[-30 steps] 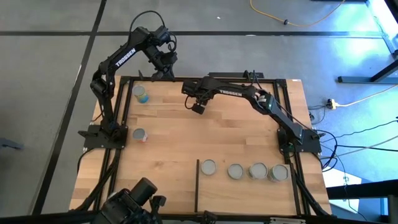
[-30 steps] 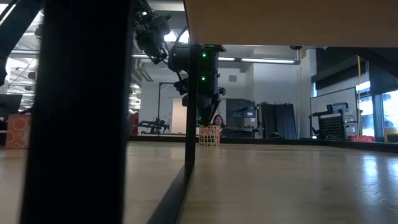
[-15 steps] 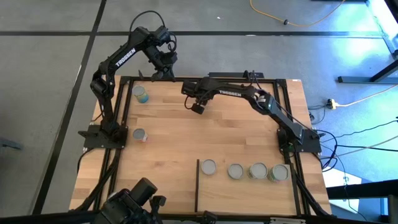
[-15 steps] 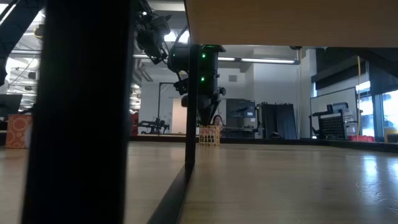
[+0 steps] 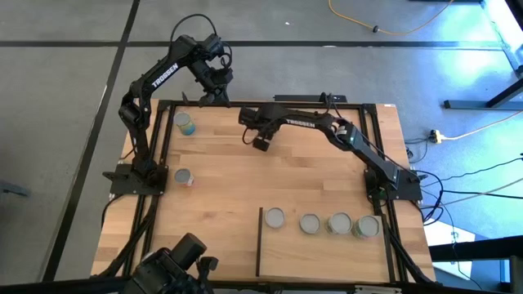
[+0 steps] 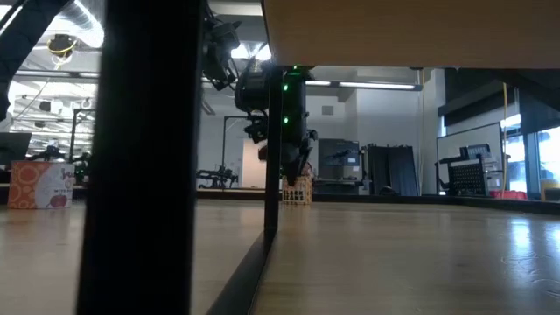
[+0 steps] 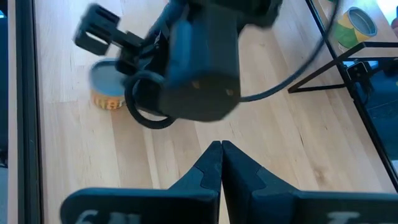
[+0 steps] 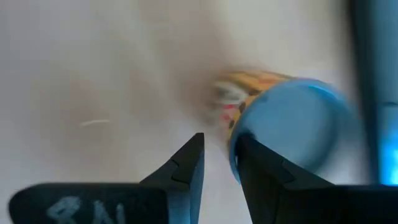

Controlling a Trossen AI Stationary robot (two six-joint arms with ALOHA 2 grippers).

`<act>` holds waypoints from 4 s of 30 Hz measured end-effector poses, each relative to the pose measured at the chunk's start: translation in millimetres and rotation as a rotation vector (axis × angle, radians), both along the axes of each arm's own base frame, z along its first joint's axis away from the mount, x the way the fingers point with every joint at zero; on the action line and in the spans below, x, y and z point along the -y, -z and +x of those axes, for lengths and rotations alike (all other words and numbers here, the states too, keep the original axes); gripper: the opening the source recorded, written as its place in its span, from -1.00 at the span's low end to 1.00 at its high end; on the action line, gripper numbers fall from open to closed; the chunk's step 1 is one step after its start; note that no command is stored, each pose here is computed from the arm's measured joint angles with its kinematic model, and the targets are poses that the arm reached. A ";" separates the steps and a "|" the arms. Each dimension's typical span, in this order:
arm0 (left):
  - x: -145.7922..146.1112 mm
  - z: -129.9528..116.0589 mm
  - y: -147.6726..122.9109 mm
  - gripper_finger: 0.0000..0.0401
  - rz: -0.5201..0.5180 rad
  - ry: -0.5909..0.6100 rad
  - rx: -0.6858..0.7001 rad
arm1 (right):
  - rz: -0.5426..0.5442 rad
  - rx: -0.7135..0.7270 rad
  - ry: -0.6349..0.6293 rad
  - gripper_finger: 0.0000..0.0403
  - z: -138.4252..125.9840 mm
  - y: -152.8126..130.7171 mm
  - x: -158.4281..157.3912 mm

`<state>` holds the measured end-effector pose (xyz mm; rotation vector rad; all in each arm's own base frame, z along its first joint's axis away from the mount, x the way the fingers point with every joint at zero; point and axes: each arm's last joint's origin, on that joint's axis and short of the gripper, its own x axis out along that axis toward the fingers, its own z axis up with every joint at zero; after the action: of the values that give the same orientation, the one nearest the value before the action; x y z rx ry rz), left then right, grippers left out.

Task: Pick and place cans onto a shelf
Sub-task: Put the yellow canned black beans on the shelf

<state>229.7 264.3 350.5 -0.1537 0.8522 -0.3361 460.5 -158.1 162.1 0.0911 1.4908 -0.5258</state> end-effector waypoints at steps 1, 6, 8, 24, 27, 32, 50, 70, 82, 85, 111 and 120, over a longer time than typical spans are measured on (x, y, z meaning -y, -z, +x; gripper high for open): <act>0.1 0.1 0.0 -1.00 0.000 0.000 0.000 | 0.072 0.018 -0.011 -0.54 1.2 3.7 -0.3; 0.1 0.1 0.0 -1.00 0.002 0.002 -0.001 | 0.049 -0.069 -0.042 -0.55 3.4 29.2 -7.5; 0.8 0.9 0.0 -1.00 0.003 0.005 -0.001 | 0.036 -0.066 -0.045 -0.58 4.4 29.2 -6.7; 0.5 0.7 0.5 -1.00 0.018 0.003 -0.019 | 0.089 -0.062 -0.117 -0.78 5.2 25.3 -5.7; 0.5 0.7 0.5 -1.00 0.019 0.003 -0.020 | 0.103 -0.073 -0.118 -0.93 3.6 23.1 -7.2; 0.5 0.7 0.5 -1.00 0.020 0.003 -0.020 | 0.106 -0.068 -0.123 -0.98 1.6 -0.5 -11.8; 0.5 0.7 0.5 -1.00 0.019 0.003 -0.020 | -0.001 -0.112 0.102 -0.95 -18.4 -53.8 -16.1; 0.5 0.7 0.4 -1.00 0.016 0.004 -0.015 | 0.030 -0.122 0.116 -0.86 -21.4 -51.8 -11.2; 0.5 0.7 0.4 -1.00 0.017 0.004 -0.015 | -0.008 -0.164 0.155 -0.52 -25.5 -48.3 -10.8; 0.5 0.7 0.4 -1.00 0.021 0.009 -0.013 | 0.000 -0.207 0.098 -0.51 -27.4 -42.8 -13.4; 0.4 0.6 0.6 -1.00 0.025 0.008 -0.020 | -0.051 -0.095 0.358 -0.50 -139.5 -96.8 -53.9; 0.4 0.6 0.6 -1.00 0.025 0.008 -0.020 | -0.077 -0.035 0.341 -0.50 -135.1 -58.8 -63.9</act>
<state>230.2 263.9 349.9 -0.1306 0.8763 -0.3315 325.4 -94.2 220.9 0.2800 1.4947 -0.8619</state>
